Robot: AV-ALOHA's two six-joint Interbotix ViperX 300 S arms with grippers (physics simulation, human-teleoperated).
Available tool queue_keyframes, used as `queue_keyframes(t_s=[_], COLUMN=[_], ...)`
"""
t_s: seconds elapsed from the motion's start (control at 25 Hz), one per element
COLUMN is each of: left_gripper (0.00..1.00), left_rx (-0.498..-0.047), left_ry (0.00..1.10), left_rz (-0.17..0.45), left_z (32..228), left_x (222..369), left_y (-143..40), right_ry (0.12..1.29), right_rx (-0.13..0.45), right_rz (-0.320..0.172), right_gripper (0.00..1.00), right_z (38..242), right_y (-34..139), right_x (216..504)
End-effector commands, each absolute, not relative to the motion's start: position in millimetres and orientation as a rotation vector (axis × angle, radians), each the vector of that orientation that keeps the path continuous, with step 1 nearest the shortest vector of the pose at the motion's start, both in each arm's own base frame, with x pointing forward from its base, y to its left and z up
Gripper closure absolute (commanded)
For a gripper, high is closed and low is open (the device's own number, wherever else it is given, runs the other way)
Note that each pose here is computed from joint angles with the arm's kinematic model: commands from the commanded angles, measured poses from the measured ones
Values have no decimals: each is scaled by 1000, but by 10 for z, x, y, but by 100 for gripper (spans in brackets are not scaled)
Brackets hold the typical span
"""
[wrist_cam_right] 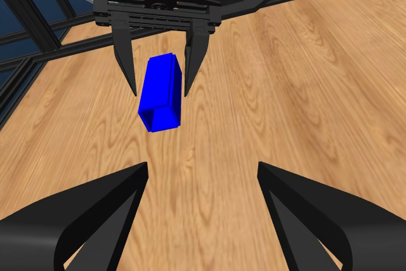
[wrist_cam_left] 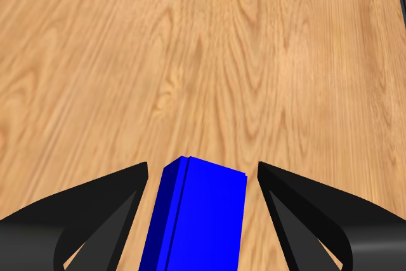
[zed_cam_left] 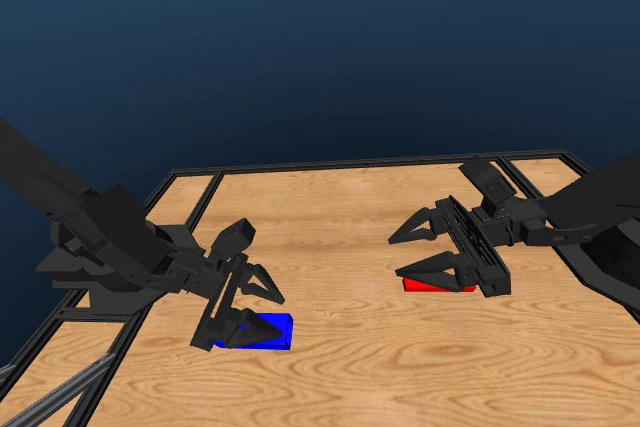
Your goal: Insert peg into socket
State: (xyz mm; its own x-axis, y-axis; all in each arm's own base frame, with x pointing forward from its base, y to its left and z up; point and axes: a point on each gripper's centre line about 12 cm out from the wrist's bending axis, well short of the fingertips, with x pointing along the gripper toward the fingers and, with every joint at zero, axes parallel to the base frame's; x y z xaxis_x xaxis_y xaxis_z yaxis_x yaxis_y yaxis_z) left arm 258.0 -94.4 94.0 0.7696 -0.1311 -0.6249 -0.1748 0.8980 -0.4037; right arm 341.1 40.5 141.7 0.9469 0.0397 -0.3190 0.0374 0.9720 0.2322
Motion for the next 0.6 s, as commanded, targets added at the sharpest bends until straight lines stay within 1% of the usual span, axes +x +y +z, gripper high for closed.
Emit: queue_keyframes(t_s=[0.04, 0.08, 0.12, 0.16, 0.2, 0.24, 0.28, 0.32, 0.36, 0.4, 0.44, 0.48, 0.52, 0.56, 0.6], left_gripper=[0, 0, 0, 0, 0, 0, 0, 0, 0, 0, 0, 28, 100, 100, 100], left_rx=[-492, -501, -465, -507, -533, -521, -549, -539, -516, -563, -555, -546, -512, -543, -525], left_ry=[808, 780, 875, 902, 932, 1022, 1028, 1090, 1158, 1123, 1121, 1126, 1143, 1084, 1078], left_rz=[-2, 1, 2, 22, 52, 48, 62, 75, 102, 98, 103, 83, 75, 42, 33], left_z=[858, 940, 778, 714, 657, 585, 554, 481, 361, 426, 446, 468, 435, 606, 625], left_x=[2496, 2553, 2424, 2423, 2396, 2342, 2349, 2281, 2153, 2214, 2291, 2214, 2207, 2355, 2345], left_y=[-1079, -1062, -1076, -1101, -1074, -1137, -1178, -1178, -1144, -1207, -1149, -1171, -1159, -1209, -1176], right_ry=[279, 279, 270, 272, 279, 277, 285, 283, 300, 326, 333, 364, 393, 431, 456], right_rx=[252, 253, 252, 250, 250, 252, 254, 259, 262, 264, 267, 267, 272, 273, 274], right_rz=[4, 3, 9, 9, 10, 7, 5, 2, -1, -9, -12, -18, -25, -32, -35], right_gripper=[0, 0, 0, 0, 0, 0, 0, 0, 0, 0, 0, 0, 0, 0, 0], right_z=[1525, 1523, 1556, 1553, 1545, 1552, 1539, 1547, 1501, 1445, 1435, 1410, 1325, 1250, 1201], right_y=[415, 414, 426, 428, 428, 423, 421, 418, 417, 407, 403, 396, 387, 379, 381], right_x=[3465, 3463, 3475, 3465, 3458, 3441, 3426, 3415, 3381, 3344, 3333, 3295, 3254, 3189, 3146])
